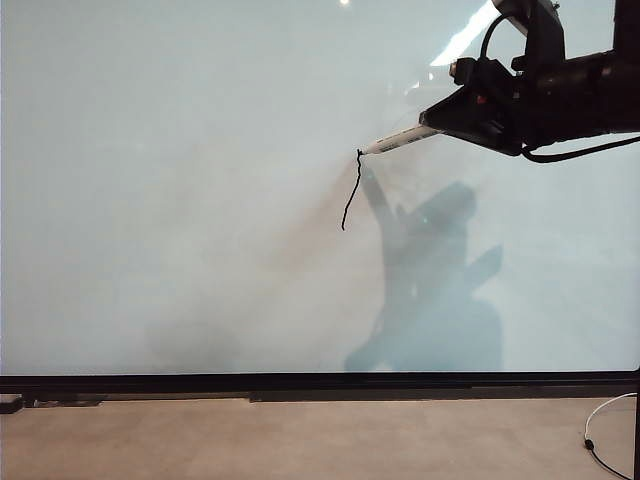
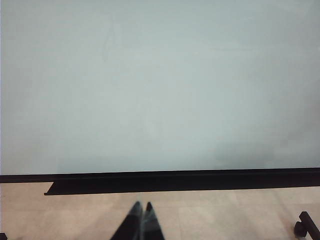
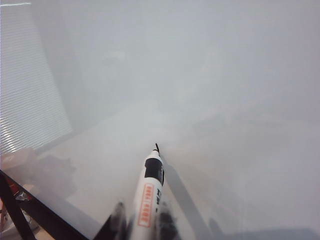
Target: Pick up the pen on the shelf to the right of the whiteboard and draw a rectangle.
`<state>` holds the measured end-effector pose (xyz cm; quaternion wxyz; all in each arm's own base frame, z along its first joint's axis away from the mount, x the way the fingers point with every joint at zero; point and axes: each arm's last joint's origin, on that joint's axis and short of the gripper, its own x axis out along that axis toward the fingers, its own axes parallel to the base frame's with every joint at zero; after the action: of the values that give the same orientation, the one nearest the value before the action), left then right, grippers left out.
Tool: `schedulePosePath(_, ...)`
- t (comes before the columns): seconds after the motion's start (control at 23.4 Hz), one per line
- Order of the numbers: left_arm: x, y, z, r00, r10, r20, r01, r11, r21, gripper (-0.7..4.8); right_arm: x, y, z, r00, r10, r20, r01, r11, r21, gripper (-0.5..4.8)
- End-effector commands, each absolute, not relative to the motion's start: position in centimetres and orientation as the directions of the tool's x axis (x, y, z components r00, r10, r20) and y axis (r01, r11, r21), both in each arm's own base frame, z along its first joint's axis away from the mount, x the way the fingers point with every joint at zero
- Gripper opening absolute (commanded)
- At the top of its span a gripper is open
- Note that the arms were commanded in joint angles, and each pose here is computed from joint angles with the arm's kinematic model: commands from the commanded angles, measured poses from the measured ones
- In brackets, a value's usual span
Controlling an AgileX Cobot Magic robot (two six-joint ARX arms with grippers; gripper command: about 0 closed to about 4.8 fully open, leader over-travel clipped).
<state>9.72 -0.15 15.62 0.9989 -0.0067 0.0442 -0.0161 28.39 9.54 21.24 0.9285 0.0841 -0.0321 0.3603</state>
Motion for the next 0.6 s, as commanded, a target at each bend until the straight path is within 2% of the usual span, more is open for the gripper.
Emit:
schedulePosePath(0.04,9.72,-0.16,15.77,0.996,-0.035,-0.078,0.034,0.999,-0.014,-0.04,28.43,9.57,21.71,0.731,0.666,0.146,-0.682,0.722,0.118,-0.06)
schedulePosePath(0.6,9.72,-0.16,15.77,0.996,-0.035,-0.078,0.034,0.999,-0.014,-0.04,28.49,9.49,21.72,0.753,0.641,0.149,-0.658,0.744,0.118,-0.06)
